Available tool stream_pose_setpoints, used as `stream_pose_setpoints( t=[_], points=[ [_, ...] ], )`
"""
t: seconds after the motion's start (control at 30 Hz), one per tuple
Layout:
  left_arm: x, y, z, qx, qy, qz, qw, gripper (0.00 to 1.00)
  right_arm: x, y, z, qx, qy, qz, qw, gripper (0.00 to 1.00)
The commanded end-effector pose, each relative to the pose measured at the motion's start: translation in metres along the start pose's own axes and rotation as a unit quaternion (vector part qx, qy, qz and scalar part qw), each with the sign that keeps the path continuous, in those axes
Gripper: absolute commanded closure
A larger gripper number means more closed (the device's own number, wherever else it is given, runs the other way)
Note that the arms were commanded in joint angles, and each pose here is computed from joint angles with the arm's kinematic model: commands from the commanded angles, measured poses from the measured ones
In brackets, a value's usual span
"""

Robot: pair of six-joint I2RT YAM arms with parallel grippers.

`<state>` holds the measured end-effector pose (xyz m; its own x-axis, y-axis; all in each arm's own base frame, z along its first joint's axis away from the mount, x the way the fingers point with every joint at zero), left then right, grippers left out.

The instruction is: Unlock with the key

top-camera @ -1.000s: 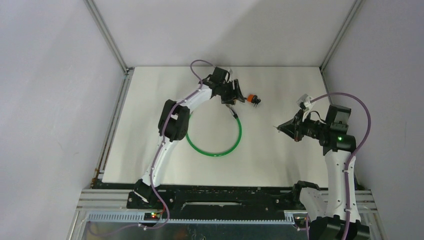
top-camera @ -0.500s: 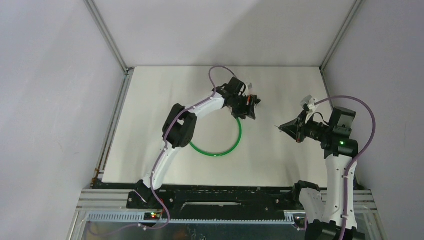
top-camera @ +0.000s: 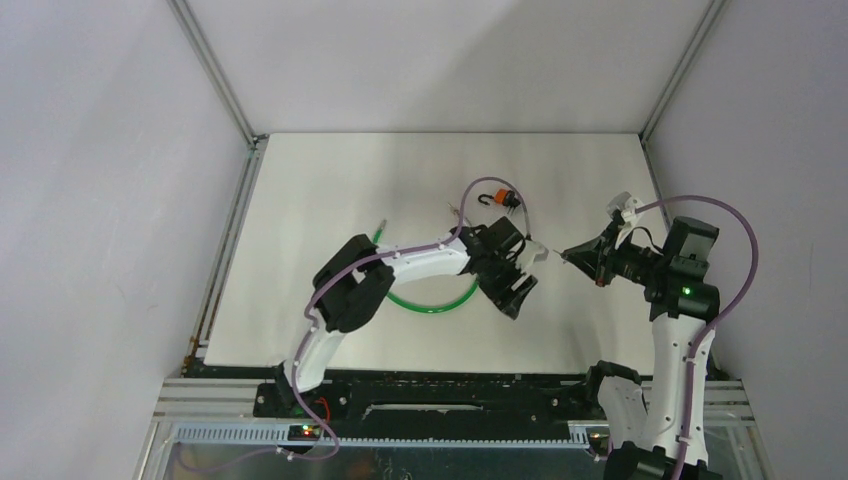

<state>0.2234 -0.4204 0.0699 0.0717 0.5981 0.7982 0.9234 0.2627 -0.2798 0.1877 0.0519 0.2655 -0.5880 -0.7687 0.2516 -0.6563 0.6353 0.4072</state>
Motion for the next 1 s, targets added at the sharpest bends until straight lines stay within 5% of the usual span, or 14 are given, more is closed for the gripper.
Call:
stream_pose_setpoints(
  t=[0.0,0.27,0.63,0.97],
  points=[
    [0.006,0.01,0.081,-0.058,0.138,-0.044,0.988,0.24,0.002,0.005,-0.001,0.009,-0.006,-0.012,1.0,1.0],
    [0.045,0.019,0.079,-0.121,0.124,-0.121,0.977,0.18,0.001,0.003,-0.001,0.004,-0.005,-0.015,1.0,1.0],
    [0.058,0.007,0.06,-0.169,0.088,-0.086,0.978,0.18,0.001,0.004,0.0,0.004,-0.004,-0.015,1.0,1.0],
    [0.054,-0.007,0.087,-0.137,0.103,-0.044,0.984,0.21,0.002,0.003,0.001,0.002,-0.003,-0.016,1.0,1.0]
  ],
)
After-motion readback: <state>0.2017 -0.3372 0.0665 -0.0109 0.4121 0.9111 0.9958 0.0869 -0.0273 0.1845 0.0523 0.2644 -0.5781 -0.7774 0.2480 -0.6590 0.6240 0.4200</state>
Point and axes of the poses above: each gripper's point midway between its finger pads, its own x axis back along the fingers, its own y axis along the line the jaws close on, z = x × y, the point moved 5 cm from there along x, back along the fingers, and after that the axes turned 15 degrees about -x, right-handed, at the moved point
